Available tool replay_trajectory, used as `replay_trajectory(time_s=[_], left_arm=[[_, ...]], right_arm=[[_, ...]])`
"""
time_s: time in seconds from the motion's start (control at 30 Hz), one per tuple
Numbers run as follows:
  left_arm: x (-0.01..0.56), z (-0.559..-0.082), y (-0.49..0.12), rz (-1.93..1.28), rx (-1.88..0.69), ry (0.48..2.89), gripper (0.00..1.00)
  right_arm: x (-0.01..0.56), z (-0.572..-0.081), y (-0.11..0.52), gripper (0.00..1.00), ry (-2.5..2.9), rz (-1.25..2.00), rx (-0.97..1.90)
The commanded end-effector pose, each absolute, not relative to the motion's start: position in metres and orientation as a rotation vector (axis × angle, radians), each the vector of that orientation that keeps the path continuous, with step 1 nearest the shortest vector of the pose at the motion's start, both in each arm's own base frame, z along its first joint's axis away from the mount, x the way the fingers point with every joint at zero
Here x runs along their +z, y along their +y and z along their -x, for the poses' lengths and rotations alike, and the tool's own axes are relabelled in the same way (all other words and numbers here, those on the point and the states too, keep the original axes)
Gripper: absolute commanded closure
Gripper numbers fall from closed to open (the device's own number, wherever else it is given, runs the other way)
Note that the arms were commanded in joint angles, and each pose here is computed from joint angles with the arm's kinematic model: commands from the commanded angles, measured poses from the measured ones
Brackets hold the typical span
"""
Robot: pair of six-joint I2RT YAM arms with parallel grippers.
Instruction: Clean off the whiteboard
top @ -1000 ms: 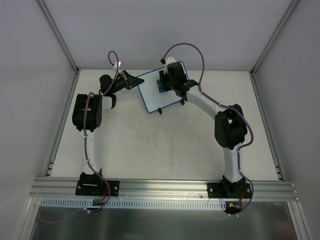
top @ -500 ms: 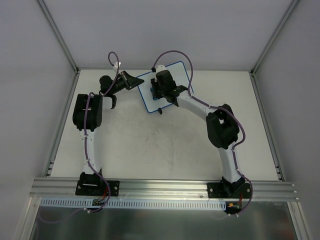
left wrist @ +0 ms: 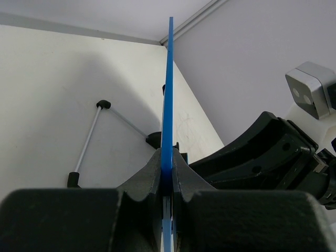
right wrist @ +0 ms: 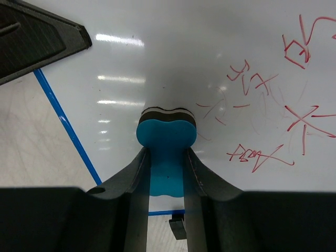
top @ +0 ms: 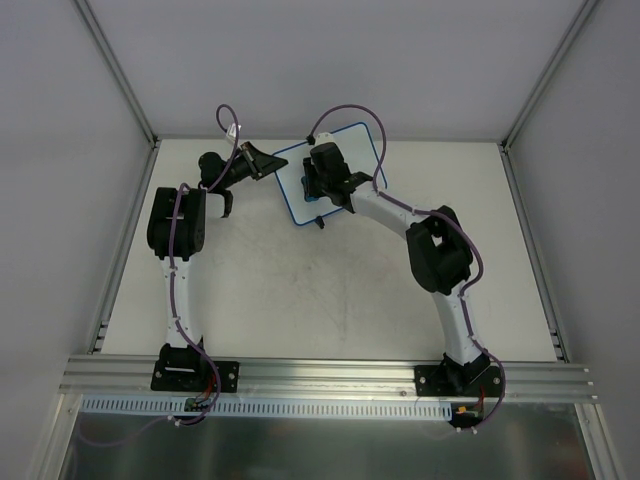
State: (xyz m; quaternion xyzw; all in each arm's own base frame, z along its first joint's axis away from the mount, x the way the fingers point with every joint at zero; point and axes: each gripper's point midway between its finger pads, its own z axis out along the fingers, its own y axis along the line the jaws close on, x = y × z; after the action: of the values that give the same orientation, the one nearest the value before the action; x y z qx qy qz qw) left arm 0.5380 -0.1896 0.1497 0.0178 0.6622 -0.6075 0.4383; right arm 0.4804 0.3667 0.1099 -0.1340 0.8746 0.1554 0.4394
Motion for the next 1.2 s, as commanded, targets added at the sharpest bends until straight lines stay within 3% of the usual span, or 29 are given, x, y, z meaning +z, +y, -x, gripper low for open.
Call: replay_trajectory(time_s=[0.0,0.33,0.6,0.87,1.17], left_arm=[[0.168,-0.529,-0.198,-0.17,-1.529,1.566,1.0],[0.168,-0.526,-0.197,-0.171,-1.54,1.563,1.0],[0.169,-0.526,-0.198,-0.178,-1.542,1.558,1.0],[0.17,-0.525,-0.198,-0.18,-1.541,1.555,1.0],[0.17,-0.525,-0.198,-0.183,-1.541,1.555,1.0]], right_arm=[[0.121,-0.496,0.38,1.0,2.111,0.271,0.424],[0.104,-0.506,0.321,1.0,2.146,-0.008,0.215],[0.082,-0.511,0.291,1.0,2.221,-0.201,0.31],[0.094,-0.509,0.298,1.0,2.206,-0.144,0.324],[0.138,-0.507,0.346,1.0,2.098,0.161,0.32]])
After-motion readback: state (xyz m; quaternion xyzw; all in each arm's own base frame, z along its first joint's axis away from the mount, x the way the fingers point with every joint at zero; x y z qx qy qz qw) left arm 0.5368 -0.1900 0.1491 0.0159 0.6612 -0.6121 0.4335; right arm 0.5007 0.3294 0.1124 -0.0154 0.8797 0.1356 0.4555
